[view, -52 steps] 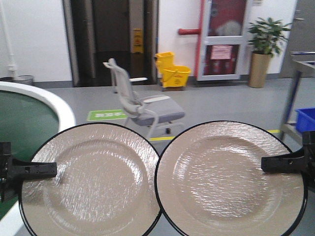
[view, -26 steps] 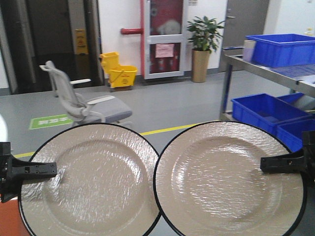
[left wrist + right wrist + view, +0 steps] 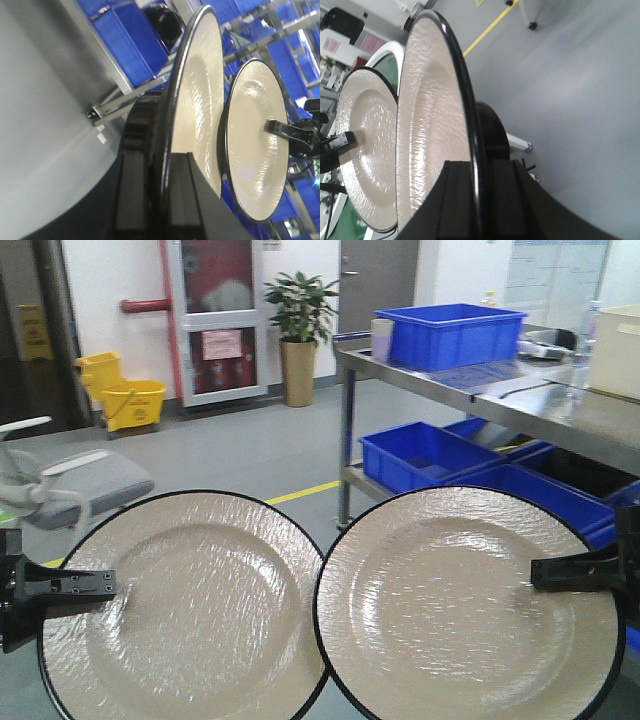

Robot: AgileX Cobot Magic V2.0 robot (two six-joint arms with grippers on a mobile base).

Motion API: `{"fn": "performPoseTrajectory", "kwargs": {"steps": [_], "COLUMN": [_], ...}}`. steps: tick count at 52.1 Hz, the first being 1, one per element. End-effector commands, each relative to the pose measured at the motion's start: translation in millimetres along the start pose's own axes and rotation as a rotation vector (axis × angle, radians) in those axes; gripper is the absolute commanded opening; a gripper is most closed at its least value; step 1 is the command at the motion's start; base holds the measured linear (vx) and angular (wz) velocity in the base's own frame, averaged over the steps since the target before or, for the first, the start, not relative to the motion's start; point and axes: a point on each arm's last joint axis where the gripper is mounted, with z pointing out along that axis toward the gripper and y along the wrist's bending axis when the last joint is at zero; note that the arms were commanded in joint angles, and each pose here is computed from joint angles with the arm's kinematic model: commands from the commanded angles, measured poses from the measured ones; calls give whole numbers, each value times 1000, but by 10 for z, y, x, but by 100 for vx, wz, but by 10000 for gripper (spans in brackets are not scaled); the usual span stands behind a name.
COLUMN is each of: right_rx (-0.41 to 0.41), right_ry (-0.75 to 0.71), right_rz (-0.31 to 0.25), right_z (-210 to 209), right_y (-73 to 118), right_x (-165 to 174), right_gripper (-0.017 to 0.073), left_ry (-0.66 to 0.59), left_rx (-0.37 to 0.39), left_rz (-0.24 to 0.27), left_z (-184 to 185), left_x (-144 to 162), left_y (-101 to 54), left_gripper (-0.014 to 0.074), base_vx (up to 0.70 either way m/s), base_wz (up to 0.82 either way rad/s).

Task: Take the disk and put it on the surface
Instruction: 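Carry both held plates while the base drives to the steel table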

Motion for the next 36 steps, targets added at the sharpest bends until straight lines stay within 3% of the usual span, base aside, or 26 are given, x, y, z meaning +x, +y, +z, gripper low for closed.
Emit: {"fn": "performPoseTrajectory", "kwargs": {"steps": [1, 19, 36], "right_rx": [-129, -129, -129], "right_ry": [-56, -56, -55], "right_rz": [-12, -12, -12], "right_z": [-100, -100, -100], "right_y": [265, 265, 266], "right_x": [-48, -48, -48], "right_gripper": [-9, -9, -9], "left_ry": [-77, -77, -77], "left_rx": [149, 148, 148], "left_rz": [-16, -16, -16], "left_z": [-85, -85, -85], "left_x": [-77, -78, -78], "left_y": [-288, -288, -288], "left_gripper": [-9, -9, -9], "base_vx": [15, 19, 30], "base_wz": [-40, -30, -7]}}
